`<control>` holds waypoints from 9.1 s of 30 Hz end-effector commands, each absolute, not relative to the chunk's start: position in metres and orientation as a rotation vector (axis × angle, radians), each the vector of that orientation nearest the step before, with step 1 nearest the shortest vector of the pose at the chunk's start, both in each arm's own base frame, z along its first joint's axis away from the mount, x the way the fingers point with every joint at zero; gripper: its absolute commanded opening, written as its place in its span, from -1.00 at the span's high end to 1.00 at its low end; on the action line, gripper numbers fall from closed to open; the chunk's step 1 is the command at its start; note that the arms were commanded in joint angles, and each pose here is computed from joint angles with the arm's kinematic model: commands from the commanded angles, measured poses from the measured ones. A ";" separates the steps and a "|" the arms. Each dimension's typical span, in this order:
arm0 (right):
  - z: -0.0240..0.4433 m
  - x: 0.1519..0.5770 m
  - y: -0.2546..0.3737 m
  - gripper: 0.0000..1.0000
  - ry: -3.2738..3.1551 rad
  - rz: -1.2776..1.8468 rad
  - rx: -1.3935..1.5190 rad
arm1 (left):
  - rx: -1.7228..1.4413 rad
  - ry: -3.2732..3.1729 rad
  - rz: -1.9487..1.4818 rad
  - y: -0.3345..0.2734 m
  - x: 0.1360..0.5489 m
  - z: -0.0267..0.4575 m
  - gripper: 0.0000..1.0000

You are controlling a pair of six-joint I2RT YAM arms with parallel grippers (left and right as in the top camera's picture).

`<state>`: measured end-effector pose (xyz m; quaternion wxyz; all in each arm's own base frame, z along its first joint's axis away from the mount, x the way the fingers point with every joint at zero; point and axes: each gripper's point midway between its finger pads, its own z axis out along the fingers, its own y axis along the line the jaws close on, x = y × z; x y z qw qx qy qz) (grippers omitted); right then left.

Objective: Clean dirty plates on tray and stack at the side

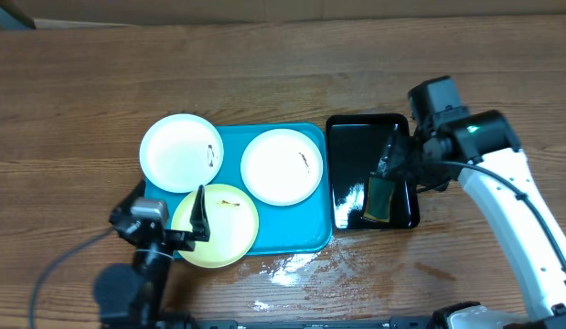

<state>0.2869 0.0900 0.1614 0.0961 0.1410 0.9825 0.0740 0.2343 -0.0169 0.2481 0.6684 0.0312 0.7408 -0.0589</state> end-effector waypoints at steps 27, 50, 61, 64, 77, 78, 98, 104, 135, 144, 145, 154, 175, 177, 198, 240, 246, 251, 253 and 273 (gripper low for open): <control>0.033 0.288 0.086 -0.48 2.847 0.187 0.433 | -0.077 2.870 -0.513 -0.071 0.344 0.144 -0.05; 0.033 0.288 0.084 -0.64 2.855 0.152 0.319 | -0.134 3.122 -0.280 -0.102 0.360 0.017 0.38; 0.034 0.292 0.081 -0.64 2.836 0.131 0.319 | -0.143 3.120 -0.287 -0.105 0.367 -0.001 0.64; 0.035 0.296 0.080 -0.64 2.817 0.117 0.321 | -0.135 3.106 -0.292 -0.108 0.370 -0.001 0.71; 0.034 0.291 0.086 -0.48 2.844 0.168 0.315 | -0.210 3.107 -0.311 -0.112 0.369 -0.001 0.83; 0.034 0.290 0.088 -0.48 2.849 0.180 0.313 | -0.213 3.107 -0.316 -0.112 0.369 -0.001 0.82; 0.009 0.291 0.093 -0.05 2.866 0.008 0.217 | -0.247 3.118 -0.344 -0.115 0.367 0.000 0.72; 0.014 0.307 0.098 0.26 2.799 0.049 0.218 | -0.249 3.119 -0.343 -0.115 0.366 0.000 0.65; 0.017 0.354 0.105 -0.54 2.638 0.029 0.107 | -0.248 3.121 -0.342 -0.115 0.366 0.000 0.39; 0.049 0.321 0.115 -0.46 2.822 0.104 0.070 | -0.249 3.121 -0.342 -0.115 0.366 0.000 0.38; 0.045 0.314 0.117 -0.32 2.855 0.129 0.064 | -0.248 3.121 -0.342 -0.115 0.366 0.000 0.38; 0.013 0.291 0.115 -0.06 2.926 0.149 0.056 | -0.249 3.121 -0.342 -0.115 0.366 0.000 0.39; 0.027 0.323 0.114 -0.35 2.816 0.105 0.038 | -0.248 3.119 -0.336 -0.114 0.366 0.000 0.27; 0.021 0.322 0.114 -0.27 2.813 0.107 0.039 | -0.248 3.119 -0.336 -0.114 0.366 0.000 0.31; 0.006 0.315 0.110 -0.04 2.819 0.116 0.196 | -0.246 3.127 -0.249 -0.105 0.365 -0.002 0.85; 0.082 0.343 0.115 0.93 2.739 0.120 0.184 | -0.246 3.123 -0.250 -0.105 0.365 -0.002 0.92; 0.077 0.338 0.113 0.93 2.753 0.123 0.249 | -0.244 3.108 -0.256 -0.106 0.369 -0.002 0.92; 0.079 0.346 0.110 0.93 2.711 0.099 0.263 | -0.243 3.104 -0.257 -0.106 0.370 -0.002 0.92; 0.077 0.340 0.112 0.93 2.739 0.113 0.260 | -0.243 3.105 -0.257 -0.106 0.370 -0.002 0.92; 0.098 0.356 0.150 0.93 2.682 0.413 0.307 | -0.473 3.096 -0.257 -0.105 0.368 -0.002 0.92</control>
